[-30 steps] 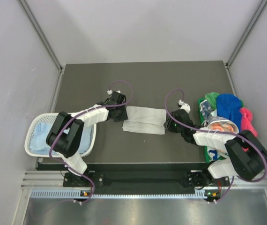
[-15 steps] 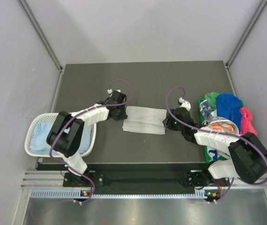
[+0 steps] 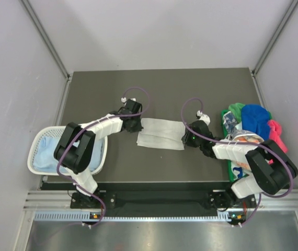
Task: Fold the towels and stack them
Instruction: Fold the towel
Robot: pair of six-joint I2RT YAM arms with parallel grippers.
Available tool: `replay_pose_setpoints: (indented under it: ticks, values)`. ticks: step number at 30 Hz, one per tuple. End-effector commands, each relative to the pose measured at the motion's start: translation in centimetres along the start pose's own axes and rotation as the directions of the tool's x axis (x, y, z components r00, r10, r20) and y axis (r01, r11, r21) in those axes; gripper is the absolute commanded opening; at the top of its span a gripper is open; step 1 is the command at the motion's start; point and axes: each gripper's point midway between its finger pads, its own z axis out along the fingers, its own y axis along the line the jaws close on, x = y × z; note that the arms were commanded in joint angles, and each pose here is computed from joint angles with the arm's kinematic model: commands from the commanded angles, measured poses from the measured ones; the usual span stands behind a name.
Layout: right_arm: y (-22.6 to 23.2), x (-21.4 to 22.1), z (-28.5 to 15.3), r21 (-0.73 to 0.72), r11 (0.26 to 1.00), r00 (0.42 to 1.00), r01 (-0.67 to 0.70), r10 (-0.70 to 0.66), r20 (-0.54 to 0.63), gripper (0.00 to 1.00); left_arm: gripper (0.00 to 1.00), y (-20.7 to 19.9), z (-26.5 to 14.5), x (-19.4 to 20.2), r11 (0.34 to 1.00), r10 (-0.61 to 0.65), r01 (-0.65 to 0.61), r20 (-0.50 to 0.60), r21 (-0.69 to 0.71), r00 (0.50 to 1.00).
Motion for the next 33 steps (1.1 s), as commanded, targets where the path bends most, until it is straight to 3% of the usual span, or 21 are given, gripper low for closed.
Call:
replay_pose_setpoints:
  ticks: [1,10,15,33]
  values:
    - [2.7,-2.2,-0.1,-0.066,0.998,0.998,-0.021,0.025,0.059,0.27,0.15,-0.6,-0.3,-1.6,1.000,0.009,-0.009,0.035,0.004,0.999]
    - [3.0,-3.3,-0.6,-0.053,0.999,0.997,-0.007,0.011,0.075,0.07,0.09,-0.8,-0.7,-2.2,1.000,0.024,-0.024,0.043,0.002,0.999]
    - [3.2,-3.8,-0.9,-0.057,0.998,0.997,-0.002,0.007,0.079,0.00,0.02,-1.0,-1.0,-2.8,0.999,0.033,-0.034,0.052,0.002,0.998]
    - [4.4,-7.3,-5.1,-0.104,0.995,0.989,0.005,0.011,0.150,0.00,0.00,-1.9,-4.9,-4.3,0.999,0.017,-0.022,0.100,0.049,0.995]
